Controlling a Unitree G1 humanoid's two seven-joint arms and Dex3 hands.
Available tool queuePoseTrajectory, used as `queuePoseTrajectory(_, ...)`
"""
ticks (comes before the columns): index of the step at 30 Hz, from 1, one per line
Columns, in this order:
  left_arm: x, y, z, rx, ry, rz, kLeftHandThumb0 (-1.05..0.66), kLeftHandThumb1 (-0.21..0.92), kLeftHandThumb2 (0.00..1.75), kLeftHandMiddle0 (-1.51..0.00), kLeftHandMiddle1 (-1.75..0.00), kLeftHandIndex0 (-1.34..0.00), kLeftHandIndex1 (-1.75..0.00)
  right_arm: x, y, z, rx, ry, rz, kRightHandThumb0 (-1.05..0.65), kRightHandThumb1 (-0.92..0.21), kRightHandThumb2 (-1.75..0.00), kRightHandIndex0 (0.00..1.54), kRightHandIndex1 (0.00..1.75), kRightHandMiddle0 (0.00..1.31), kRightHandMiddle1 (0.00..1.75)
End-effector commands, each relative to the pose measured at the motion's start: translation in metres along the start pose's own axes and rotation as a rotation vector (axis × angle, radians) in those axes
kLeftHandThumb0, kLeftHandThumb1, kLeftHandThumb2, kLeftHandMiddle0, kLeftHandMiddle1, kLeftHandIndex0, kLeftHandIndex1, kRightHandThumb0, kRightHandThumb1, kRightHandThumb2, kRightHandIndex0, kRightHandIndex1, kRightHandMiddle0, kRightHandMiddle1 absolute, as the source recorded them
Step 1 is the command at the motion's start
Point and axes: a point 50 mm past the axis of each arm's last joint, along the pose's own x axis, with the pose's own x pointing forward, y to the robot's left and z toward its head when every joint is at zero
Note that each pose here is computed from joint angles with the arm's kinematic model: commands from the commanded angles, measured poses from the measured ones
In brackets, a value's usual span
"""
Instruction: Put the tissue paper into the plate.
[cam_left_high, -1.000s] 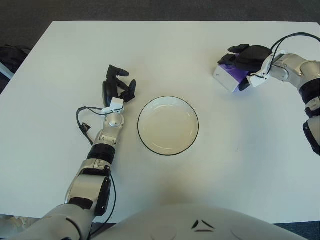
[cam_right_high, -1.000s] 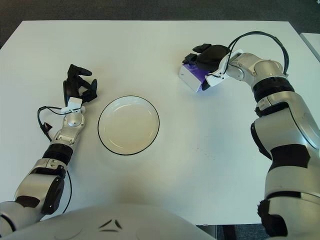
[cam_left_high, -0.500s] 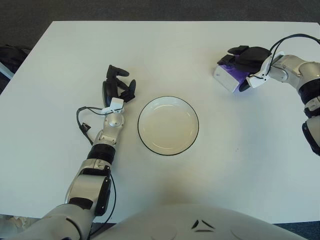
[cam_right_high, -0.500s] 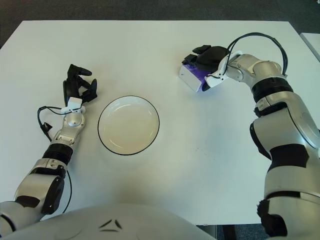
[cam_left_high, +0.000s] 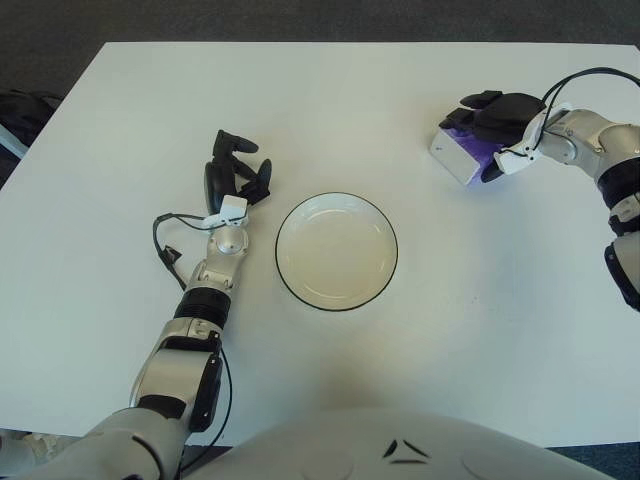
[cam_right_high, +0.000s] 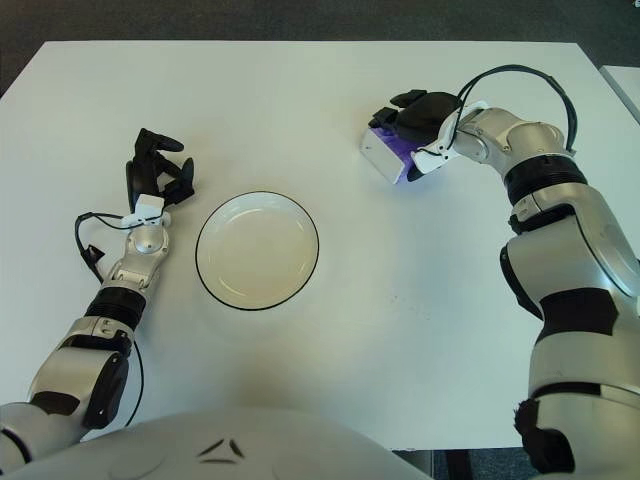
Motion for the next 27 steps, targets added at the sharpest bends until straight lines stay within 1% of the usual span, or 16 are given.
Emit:
queuePoseTrajectory(1, -0.0691, -0.0010, -0.0580, 0.060, 0.295, -0.061, -0.39, 0.65, 0.85, -0.92, -1.75, -0.40, -1.70, -0.0071, 0.0125, -0.0064, 0.016, 0.035, 0.046, -0.66, -0.58, -0.54, 0.15, 0.00, 0.00, 0.52)
queuePoseTrajectory(16, -0.0687, 0.0021, -0.0595, 0.083, 0.294, -0.052, -0.39, 0.65, 0.85, -0.92, -1.75, -0.41, -1.69, -0.0086, 0.0185, -0.0067, 0.009, 0.038, 0.064, -0.67, -0.57, -0.57, 0.16, 0.01, 0.00, 0.50)
queuePoseTrajectory(27, -0.0692, 0.0021, -0.0597, 0.093, 0.293, -0.054, -0.39, 0.65, 0.85, -0.90, -1.75, -0.40, -1.69, -0.0067, 0.0222, -0.0044, 0.016, 0.037, 0.060, -0.64, -0.57, -0.58, 0.17, 0.01, 0.00, 0.54)
